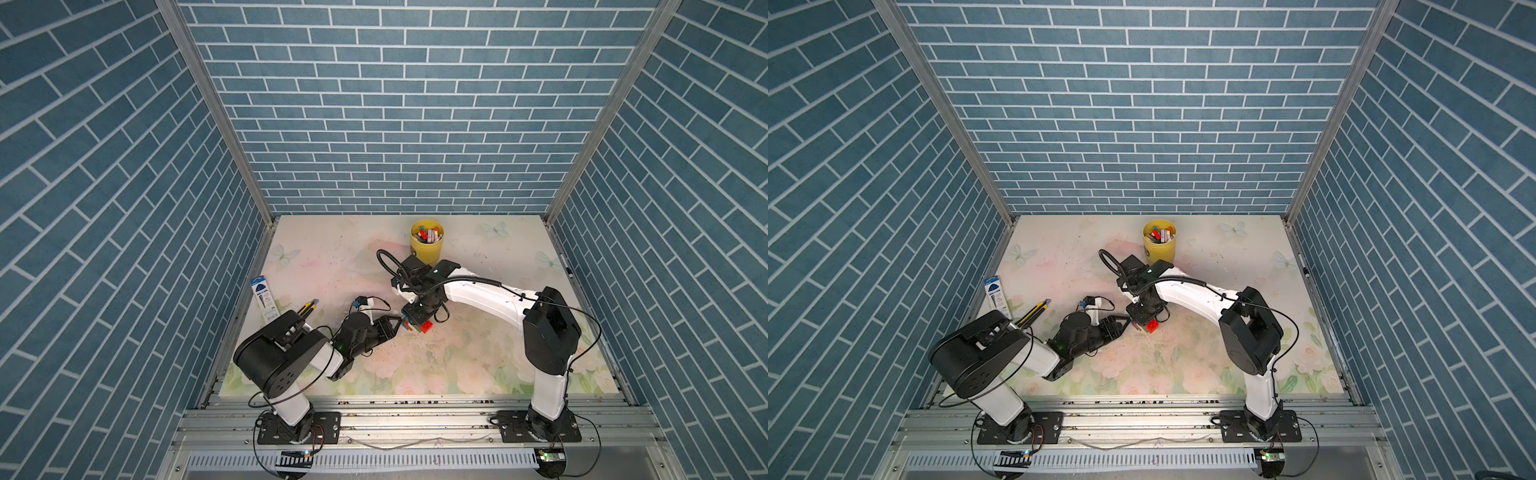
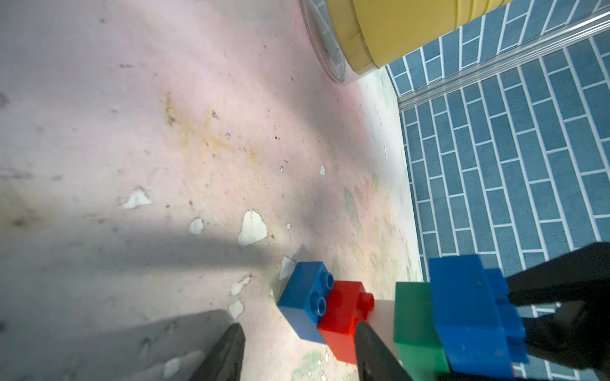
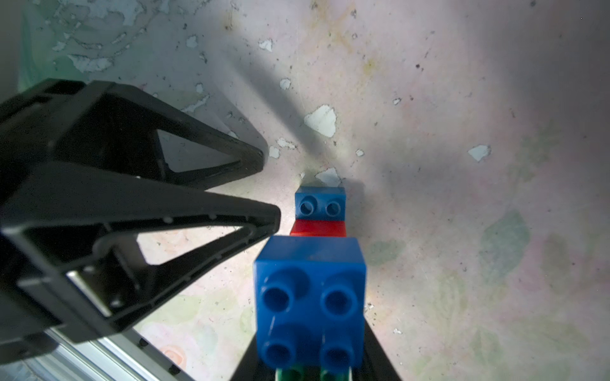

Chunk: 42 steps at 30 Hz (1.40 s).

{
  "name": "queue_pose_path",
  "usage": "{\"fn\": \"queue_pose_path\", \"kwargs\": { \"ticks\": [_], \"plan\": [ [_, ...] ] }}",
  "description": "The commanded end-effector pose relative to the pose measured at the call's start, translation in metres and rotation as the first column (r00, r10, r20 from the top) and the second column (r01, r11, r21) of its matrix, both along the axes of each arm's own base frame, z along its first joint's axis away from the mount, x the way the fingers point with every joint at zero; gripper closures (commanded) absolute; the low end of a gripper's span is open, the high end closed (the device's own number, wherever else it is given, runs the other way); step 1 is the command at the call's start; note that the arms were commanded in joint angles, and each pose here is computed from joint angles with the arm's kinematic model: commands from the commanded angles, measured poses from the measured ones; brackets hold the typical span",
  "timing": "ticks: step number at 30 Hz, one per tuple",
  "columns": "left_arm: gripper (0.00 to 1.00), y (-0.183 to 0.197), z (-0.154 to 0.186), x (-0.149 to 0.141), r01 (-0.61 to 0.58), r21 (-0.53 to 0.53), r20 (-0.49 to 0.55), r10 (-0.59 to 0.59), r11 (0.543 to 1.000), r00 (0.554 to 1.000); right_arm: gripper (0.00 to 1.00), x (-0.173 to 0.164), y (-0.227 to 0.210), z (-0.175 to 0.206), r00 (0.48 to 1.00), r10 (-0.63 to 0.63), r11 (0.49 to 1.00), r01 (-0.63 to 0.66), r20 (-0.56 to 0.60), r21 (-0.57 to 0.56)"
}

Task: Assemble the letter y with lego
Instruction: Assemble the lego brick with the lego brick, then place the lego brick at the center of the board.

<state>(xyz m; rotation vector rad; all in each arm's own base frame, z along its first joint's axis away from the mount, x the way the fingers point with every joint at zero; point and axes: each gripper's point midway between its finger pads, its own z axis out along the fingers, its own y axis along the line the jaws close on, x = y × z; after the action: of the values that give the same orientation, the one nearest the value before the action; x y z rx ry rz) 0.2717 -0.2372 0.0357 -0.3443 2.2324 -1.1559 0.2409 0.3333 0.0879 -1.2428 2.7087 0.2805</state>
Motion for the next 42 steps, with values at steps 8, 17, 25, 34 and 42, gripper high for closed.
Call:
{"fn": "queue_pose_path", "kwargs": {
  "ticks": [8, 17, 25, 34, 42],
  "plan": [
    [0.42, 0.053, -0.031, -0.032, -0.041, 0.236, -0.133, 0.075, 0.971, 0.988, 0.80, 0.000, 0.001, 0.029, 0.997, -0.043, 0.982, 0.054, -0.068, 0.178],
    [0.39, 0.086, -0.002, -0.041, -0.110, 0.271, -0.082, 0.136, 0.956, 0.987, 0.80, -0.006, 0.007, 0.055, 0.988, -0.028, 0.917, 0.087, -0.155, 0.389],
    [0.37, 0.093, 0.008, -0.046, -0.125, 0.253, -0.072, 0.148, 0.959, 0.986, 0.78, -0.007, 0.017, 0.055, 0.961, 0.034, 0.825, 0.129, -0.276, 0.550],
    [0.37, 0.087, 0.010, -0.043, -0.109, 0.241, -0.082, 0.132, 0.964, 0.988, 0.77, 0.001, 0.018, 0.030, 0.904, 0.080, 0.758, 0.218, -0.419, 0.615],
    [0.37, 0.082, 0.008, -0.040, -0.094, 0.239, -0.097, 0.120, 0.966, 0.988, 0.74, 0.007, 0.017, 0.003, 0.862, 0.096, 0.748, 0.267, -0.498, 0.608]
  ]
}}
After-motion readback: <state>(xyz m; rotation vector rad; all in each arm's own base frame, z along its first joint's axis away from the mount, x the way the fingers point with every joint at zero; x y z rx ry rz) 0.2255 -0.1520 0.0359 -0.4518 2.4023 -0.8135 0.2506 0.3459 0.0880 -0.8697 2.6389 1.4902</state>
